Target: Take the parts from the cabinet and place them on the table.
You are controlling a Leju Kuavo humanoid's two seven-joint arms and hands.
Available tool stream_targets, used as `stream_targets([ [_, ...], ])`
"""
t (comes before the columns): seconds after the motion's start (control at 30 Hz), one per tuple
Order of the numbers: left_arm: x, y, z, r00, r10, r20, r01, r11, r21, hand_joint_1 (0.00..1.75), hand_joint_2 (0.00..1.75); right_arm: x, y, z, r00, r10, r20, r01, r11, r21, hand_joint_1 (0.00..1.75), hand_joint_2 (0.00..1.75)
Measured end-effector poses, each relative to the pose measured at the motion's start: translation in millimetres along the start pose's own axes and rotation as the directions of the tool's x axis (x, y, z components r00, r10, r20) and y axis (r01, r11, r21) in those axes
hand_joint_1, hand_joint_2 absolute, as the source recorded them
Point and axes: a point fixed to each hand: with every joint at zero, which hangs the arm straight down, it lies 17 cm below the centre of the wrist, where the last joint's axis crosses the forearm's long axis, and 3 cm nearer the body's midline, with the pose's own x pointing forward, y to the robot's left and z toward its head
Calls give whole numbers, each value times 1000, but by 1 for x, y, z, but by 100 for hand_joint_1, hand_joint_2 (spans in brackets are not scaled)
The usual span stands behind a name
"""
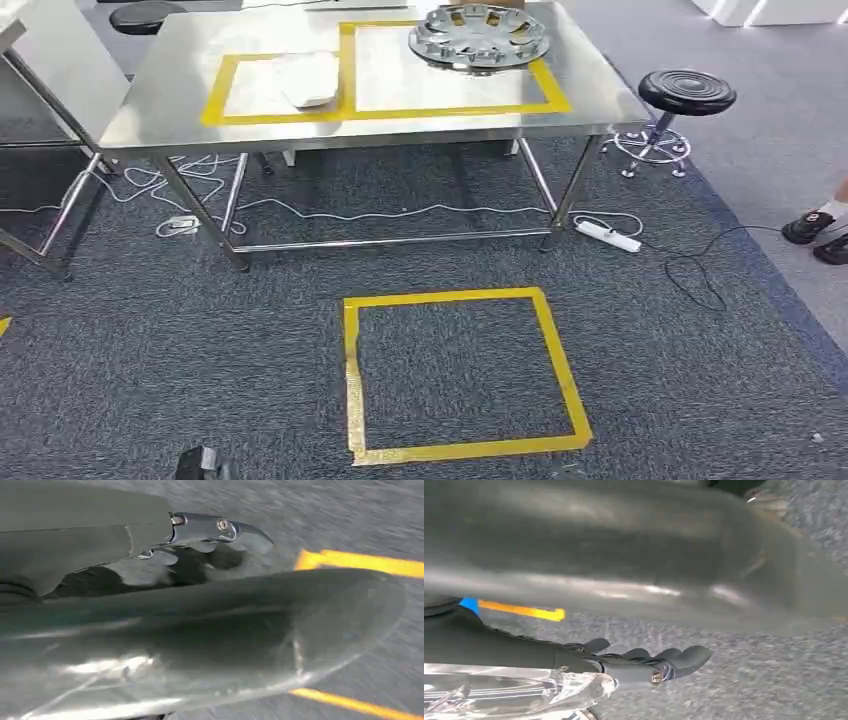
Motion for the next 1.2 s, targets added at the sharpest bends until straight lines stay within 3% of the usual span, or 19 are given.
stream_targets([
  [0.13, -28, 12, 2, 986, -119, -113, 126, 991, 52, 0, 0, -2, 7, 2, 1000, -23, -9, 23, 999, 36, 0, 0],
  [0.43, -51, 13, 7, 944, -277, -182, 287, 958, 29, 0, 0, -6, 10, 2, 999, -38, -29, 39, 998, 51, 0, 0],
  [0.63, -72, 46, 14, 758, -541, -364, 599, 798, 62, 0, 0, -4, 15, 3, 998, -46, -32, 49, 995, 87, 0, 0],
  [0.9, -66, 43, 12, 680, -667, -305, 709, 704, 42, 0, 0, -21, 8, 3, 994, -24, -106, 29, 999, 46, 0, 0],
  [1.2, -60, 39, 10, 646, -711, -278, 749, 660, 54, 0, 0, -26, 5, 3, 989, -29, -142, 33, 999, 25, 0, 0],
])
